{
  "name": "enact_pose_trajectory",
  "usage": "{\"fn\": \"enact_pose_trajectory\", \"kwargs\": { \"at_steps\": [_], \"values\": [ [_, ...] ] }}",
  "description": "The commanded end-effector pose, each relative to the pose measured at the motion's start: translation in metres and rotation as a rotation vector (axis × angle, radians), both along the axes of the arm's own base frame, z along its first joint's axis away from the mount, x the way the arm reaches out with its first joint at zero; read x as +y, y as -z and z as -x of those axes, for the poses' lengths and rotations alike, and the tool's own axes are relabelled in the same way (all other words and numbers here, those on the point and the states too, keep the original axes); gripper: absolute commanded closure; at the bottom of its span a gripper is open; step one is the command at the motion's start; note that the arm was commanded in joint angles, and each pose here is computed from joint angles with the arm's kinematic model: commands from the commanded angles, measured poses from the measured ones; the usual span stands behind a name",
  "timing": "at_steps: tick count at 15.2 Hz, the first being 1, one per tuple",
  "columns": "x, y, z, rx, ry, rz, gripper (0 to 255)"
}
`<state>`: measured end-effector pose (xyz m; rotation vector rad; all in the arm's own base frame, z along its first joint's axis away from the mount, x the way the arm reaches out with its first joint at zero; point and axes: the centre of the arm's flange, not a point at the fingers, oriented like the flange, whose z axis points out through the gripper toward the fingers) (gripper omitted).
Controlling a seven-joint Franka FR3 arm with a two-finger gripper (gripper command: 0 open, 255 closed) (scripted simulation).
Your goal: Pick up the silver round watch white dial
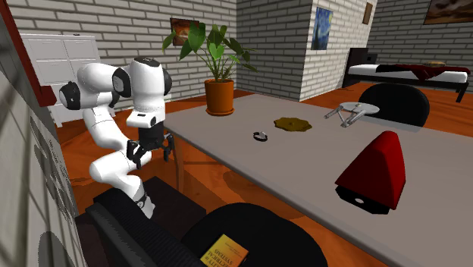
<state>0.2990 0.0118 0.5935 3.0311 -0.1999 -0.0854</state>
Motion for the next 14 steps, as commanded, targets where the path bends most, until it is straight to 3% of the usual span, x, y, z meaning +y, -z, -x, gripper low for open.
{"fn": "enact_pose_trajectory", "kwargs": {
  "at_steps": [1, 14],
  "values": [
    [0.000, 0.000, 0.000, 0.000, 0.000, 0.000, 0],
    [0.147, -0.013, -0.061, -0.023, 0.003, -0.072, 0]
  ]
}}
